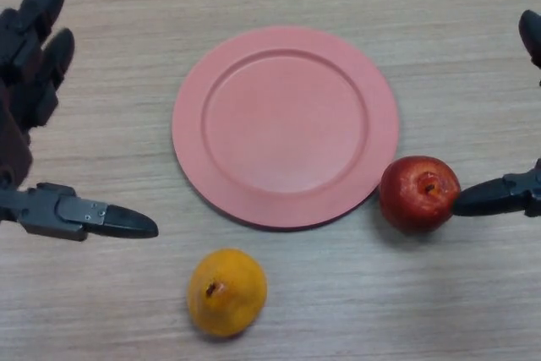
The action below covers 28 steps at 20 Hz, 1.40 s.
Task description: Pick up the red apple and place it on the plate
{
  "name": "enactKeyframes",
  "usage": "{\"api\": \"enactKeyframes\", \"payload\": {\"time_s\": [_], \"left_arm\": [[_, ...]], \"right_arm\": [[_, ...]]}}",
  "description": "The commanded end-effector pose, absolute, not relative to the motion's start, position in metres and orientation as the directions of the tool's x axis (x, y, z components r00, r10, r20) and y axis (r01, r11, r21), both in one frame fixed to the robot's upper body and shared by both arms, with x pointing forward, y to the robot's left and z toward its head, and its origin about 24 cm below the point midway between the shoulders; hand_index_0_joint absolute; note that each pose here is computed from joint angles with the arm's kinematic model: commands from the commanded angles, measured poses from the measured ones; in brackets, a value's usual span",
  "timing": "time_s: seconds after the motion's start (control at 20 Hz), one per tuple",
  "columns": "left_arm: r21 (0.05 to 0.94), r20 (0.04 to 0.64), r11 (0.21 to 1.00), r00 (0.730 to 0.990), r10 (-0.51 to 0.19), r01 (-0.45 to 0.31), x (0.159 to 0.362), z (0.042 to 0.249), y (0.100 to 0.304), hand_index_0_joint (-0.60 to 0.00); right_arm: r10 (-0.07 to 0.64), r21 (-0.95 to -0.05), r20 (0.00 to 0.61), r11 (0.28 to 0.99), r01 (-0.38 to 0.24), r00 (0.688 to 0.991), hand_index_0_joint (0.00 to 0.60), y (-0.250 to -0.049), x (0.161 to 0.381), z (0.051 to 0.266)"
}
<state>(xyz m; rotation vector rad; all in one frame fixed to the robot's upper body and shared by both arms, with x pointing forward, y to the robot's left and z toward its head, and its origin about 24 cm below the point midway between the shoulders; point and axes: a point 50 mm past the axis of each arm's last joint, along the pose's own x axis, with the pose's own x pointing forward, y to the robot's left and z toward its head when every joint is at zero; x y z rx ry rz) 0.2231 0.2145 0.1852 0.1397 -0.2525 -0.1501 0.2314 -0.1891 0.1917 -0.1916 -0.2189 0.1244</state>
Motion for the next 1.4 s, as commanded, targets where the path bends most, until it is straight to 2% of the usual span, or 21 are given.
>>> {"api": "enactKeyframes", "payload": {"time_s": [0.05, 0.15, 0.35, 0.55, 0.6, 0.75, 0.8, 0.85, 0.9, 0.95, 1.0, 1.05, 1.25, 1.4], "left_arm": [[0.207, 0.401, 0.978, 0.908, -0.119, 0.037, 0.208, 0.214, 0.225, 0.000], [0.195, 0.411, 0.981, 0.906, -0.100, 0.020, 0.209, 0.210, 0.227, 0.000], [0.190, 0.421, 0.982, 0.902, -0.096, 0.016, 0.205, 0.209, 0.227, 0.000], [0.182, 0.441, 0.983, 0.894, -0.076, -0.006, 0.199, 0.208, 0.233, 0.000], [0.178, 0.447, 0.984, 0.893, -0.059, -0.024, 0.198, 0.208, 0.235, 0.000], [0.173, 0.451, 0.985, 0.891, -0.054, -0.028, 0.194, 0.206, 0.235, 0.000], [0.166, 0.457, 0.986, 0.888, -0.051, -0.028, 0.193, 0.206, 0.235, 0.000], [0.165, 0.459, 0.986, 0.887, -0.051, -0.029, 0.193, 0.206, 0.235, 0.000], [0.159, 0.461, 0.987, 0.886, -0.047, -0.030, 0.192, 0.206, 0.235, 0.000], [0.154, 0.462, 0.988, 0.886, -0.044, -0.032, 0.192, 0.206, 0.236, 0.000], [0.141, 0.465, 0.989, 0.885, -0.035, -0.035, 0.191, 0.206, 0.239, 0.000], [0.135, 0.466, 0.990, 0.884, -0.030, -0.038, 0.191, 0.207, 0.241, 0.000], [0.140, 0.475, 0.989, 0.880, -0.021, -0.051, 0.187, 0.208, 0.246, 0.000], [0.135, 0.482, 0.989, 0.876, -0.018, -0.055, 0.183, 0.209, 0.247, 0.000]], "right_arm": [[0.152, -0.257, 0.339, 0.964, -0.064, 0.928, 0.000, -0.190, 0.225, 0.205], [0.148, -0.292, 0.342, 0.955, -0.045, 0.928, 0.000, -0.192, 0.230, 0.189], [0.122, -0.235, 0.298, 0.971, -0.051, 0.947, 0.000, -0.194, 0.240, 0.156], [0.113, -0.299, 0.265, 0.954, -0.030, 0.958, 0.000, -0.191, 0.257, 0.129], [0.114, -0.316, 0.236, 0.948, -0.034, 0.965, 0.000, -0.187, 0.261, 0.119], [0.099, -0.353, 0.216, 0.935, -0.016, 0.971, 0.000, -0.182, 0.272, 0.107], [0.074, -0.365, 0.208, 0.931, 0.007, 0.975, 0.049, -0.181, 0.277, 0.103], [0.069, -0.367, 0.207, 0.930, 0.012, 0.976, 0.149, -0.181, 0.277, 0.102], [0.047, -0.366, 0.198, 0.930, 0.029, 0.979, 0.299, -0.181, 0.279, 0.101], [0.029, -0.367, 0.191, 0.929, 0.044, 0.981, 0.400, -0.181, 0.281, 0.099], [-0.004, -0.381, 0.193, 0.921, 0.079, 0.981, 0.544, -0.182, 0.285, 0.100], [-0.020, -0.389, 0.200, 0.916, 0.098, 0.980, 0.600, -0.184, 0.287, 0.102], [-0.018, -0.362, 0.251, 0.926, 0.111, 0.968, 0.600, -0.186, 0.286, 0.137], [0.043, -0.380, 0.299, 0.922, 0.077, 0.953, 0.600, -0.163, 0.294, 0.168]]}}
